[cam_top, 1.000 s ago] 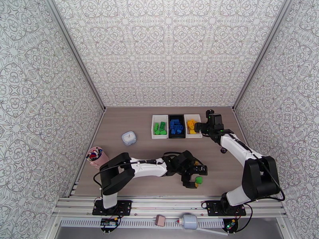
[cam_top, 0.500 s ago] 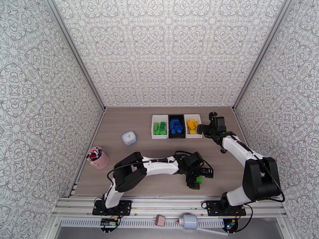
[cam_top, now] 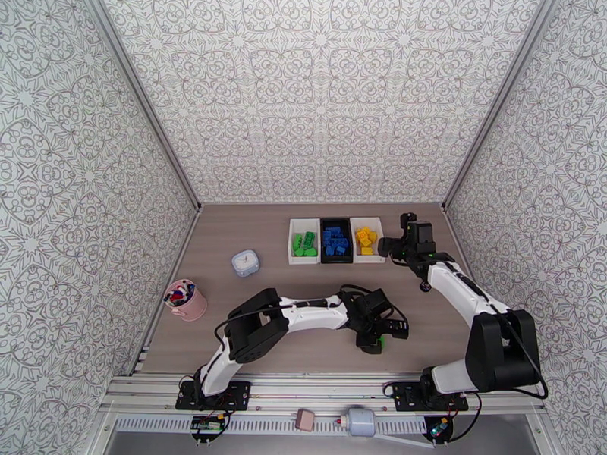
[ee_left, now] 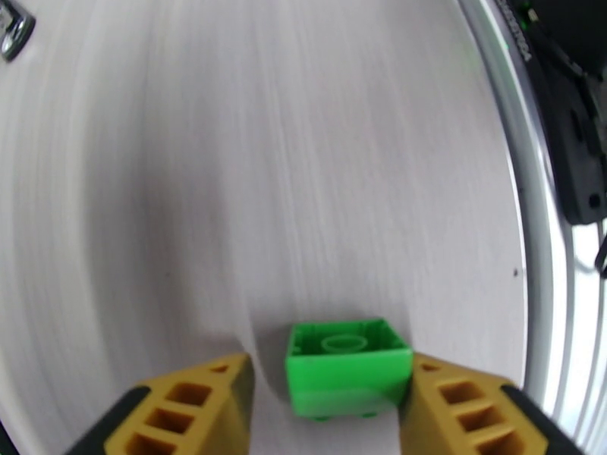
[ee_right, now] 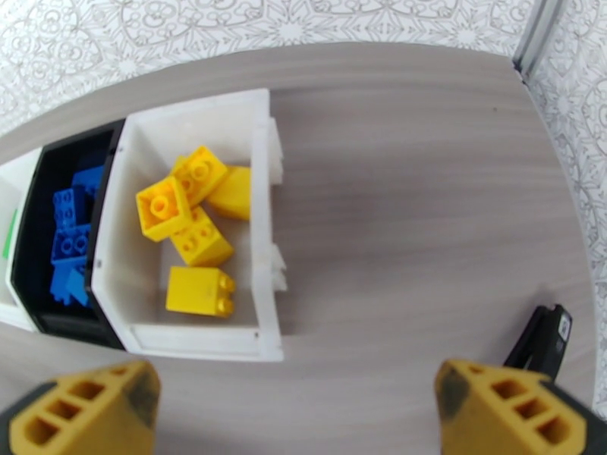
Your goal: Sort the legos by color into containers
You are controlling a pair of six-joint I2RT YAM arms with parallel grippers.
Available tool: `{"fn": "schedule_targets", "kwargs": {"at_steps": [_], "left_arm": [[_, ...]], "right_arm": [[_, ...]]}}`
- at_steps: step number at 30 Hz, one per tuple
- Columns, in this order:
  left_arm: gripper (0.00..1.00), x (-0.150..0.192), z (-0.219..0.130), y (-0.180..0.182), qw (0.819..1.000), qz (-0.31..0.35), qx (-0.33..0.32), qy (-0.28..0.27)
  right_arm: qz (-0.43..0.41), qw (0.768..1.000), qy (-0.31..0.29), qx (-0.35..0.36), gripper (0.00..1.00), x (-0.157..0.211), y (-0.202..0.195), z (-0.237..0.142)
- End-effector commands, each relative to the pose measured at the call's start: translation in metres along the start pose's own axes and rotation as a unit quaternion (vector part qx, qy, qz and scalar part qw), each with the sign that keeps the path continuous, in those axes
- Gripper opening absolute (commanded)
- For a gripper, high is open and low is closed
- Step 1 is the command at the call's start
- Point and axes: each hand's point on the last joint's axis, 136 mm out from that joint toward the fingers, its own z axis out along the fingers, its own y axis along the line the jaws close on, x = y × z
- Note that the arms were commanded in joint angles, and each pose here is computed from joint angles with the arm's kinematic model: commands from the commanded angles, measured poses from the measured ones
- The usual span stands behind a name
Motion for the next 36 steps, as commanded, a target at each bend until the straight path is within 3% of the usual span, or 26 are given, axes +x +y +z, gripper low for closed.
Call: {"fn": "schedule_targets", "kwargs": {"at_steps": [1,4,11,23,36], "left_arm": [[0.41,0.003,0.002,-0.001,1.000,-0.004,0.008,0.007],[0.34,0.003,0.001,-0.001,1.000,-0.002,0.004,0.004],[0.31,0.001,-0.014,0.009,0.999,-0.014,-0.030,-0.016],[0.31,0.031,-0.105,0.061,0.984,-0.093,-0.135,-0.069],[0.28,0.083,-0.200,0.122,0.923,-0.235,-0.244,-0.181]], "right_arm": [[-0.002,1.000,0.014,0.004,1.00,0.012,-0.005,-0.004],[0.005,1.000,0.019,0.001,1.00,0.017,-0.004,-0.003],[0.008,1.000,0.016,-0.019,1.00,0.019,0.001,-0.013],[-0.004,0.998,0.010,-0.068,1.00,0.026,0.017,-0.024],[-0.064,0.989,-0.021,-0.135,1.00,0.033,0.065,-0.040]]}}
